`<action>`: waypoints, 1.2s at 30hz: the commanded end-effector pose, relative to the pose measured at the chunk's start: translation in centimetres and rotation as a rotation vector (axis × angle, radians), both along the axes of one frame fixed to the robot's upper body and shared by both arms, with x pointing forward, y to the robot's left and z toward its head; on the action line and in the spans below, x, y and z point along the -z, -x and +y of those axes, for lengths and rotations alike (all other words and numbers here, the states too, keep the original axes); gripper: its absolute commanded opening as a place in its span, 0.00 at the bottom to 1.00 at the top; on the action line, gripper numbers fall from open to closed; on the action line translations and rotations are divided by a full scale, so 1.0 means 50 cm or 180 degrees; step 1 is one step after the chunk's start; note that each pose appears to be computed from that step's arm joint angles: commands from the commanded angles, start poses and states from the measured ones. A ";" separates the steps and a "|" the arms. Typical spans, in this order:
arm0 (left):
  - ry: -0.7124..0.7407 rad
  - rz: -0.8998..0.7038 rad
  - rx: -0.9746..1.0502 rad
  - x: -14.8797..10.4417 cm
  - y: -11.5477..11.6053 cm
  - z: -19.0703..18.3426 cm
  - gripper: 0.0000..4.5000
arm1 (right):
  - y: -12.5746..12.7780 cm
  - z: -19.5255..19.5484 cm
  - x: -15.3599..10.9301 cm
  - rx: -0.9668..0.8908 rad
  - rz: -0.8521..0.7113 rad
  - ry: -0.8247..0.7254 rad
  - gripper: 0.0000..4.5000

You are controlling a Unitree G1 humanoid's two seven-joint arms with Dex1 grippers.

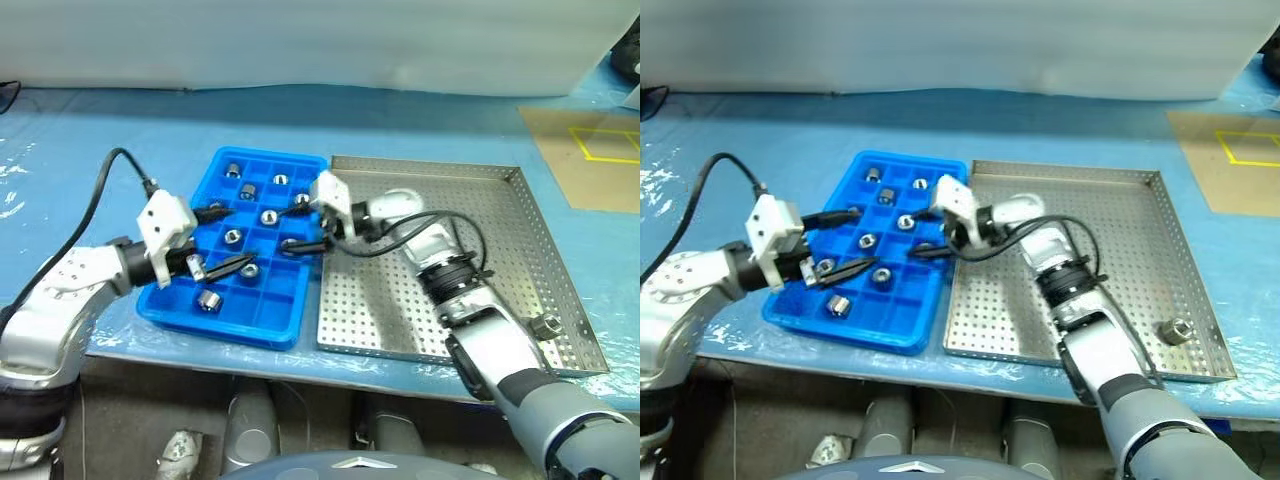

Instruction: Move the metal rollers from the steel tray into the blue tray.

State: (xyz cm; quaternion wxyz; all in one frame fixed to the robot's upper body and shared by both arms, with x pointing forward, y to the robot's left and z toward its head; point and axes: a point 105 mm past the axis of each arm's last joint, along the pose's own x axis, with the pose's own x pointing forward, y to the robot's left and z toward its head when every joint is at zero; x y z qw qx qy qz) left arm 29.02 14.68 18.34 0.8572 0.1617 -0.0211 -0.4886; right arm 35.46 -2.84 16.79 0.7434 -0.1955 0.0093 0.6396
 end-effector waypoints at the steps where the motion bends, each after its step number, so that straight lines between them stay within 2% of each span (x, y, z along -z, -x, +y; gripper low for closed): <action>1: 0.0002 -0.0123 0.0372 -0.008 -0.016 -0.050 0.98 | 0.009 -0.060 -0.044 0.0289 -0.0001 -0.0188 0.80; 8: 0.0113 -0.0098 0.1267 0.003 -0.051 -0.167 0.98 | 0.055 -0.232 -0.051 0.1407 0.0046 -0.0078 0.80; 15: 0.0119 -0.0051 0.1991 0.026 -0.046 -0.253 0.98 | 0.153 -0.369 -0.020 0.2509 0.0208 0.0036 0.80; 20: 0.0155 -0.0062 0.2180 0.033 -0.043 -0.280 0.98 | 0.197 -0.418 -0.006 0.2931 0.0304 0.0098 0.80; 28: 0.0268 -0.0014 0.2272 0.041 -0.024 -0.292 0.98 | 0.235 -0.506 0.032 0.3553 0.0497 0.0224 0.80; 32: 0.0316 0.0050 0.2229 0.049 -0.012 -0.287 0.98 | 0.243 -0.513 0.046 0.3600 0.0569 0.0300 0.80; 36: 0.0301 0.0106 0.2169 0.061 -0.001 -0.281 0.98 | 0.219 -0.524 0.047 0.3612 0.0579 0.0327 0.80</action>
